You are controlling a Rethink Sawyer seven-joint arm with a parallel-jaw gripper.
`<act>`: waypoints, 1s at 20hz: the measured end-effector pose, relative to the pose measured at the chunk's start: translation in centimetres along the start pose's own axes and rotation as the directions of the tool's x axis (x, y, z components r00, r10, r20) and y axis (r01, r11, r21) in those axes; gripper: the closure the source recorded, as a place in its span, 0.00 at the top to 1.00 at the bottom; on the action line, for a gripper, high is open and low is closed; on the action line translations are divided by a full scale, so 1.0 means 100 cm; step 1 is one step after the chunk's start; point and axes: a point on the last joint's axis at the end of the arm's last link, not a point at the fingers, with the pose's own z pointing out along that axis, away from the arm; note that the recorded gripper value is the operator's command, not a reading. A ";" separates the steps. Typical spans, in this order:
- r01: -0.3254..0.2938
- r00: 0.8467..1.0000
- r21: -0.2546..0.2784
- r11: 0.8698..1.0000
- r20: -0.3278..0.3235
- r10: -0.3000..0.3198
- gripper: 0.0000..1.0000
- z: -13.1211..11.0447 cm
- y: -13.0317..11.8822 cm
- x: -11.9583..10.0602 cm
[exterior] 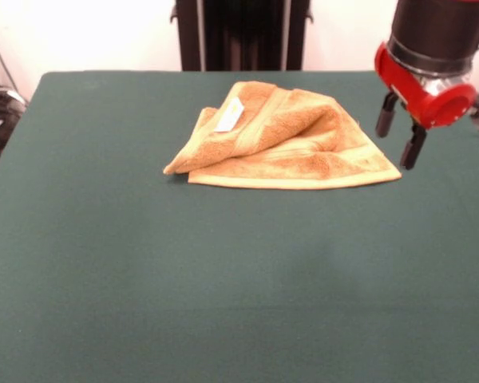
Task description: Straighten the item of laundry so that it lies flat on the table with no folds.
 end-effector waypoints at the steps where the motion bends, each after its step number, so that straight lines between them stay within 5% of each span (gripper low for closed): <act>1: 0.000 1.000 0.004 1.000 0.000 0.000 1.00 0.003 -0.001 0.000; 20: 0.012 1.000 0.159 0.987 -0.021 -0.009 1.00 0.106 -0.032 0.013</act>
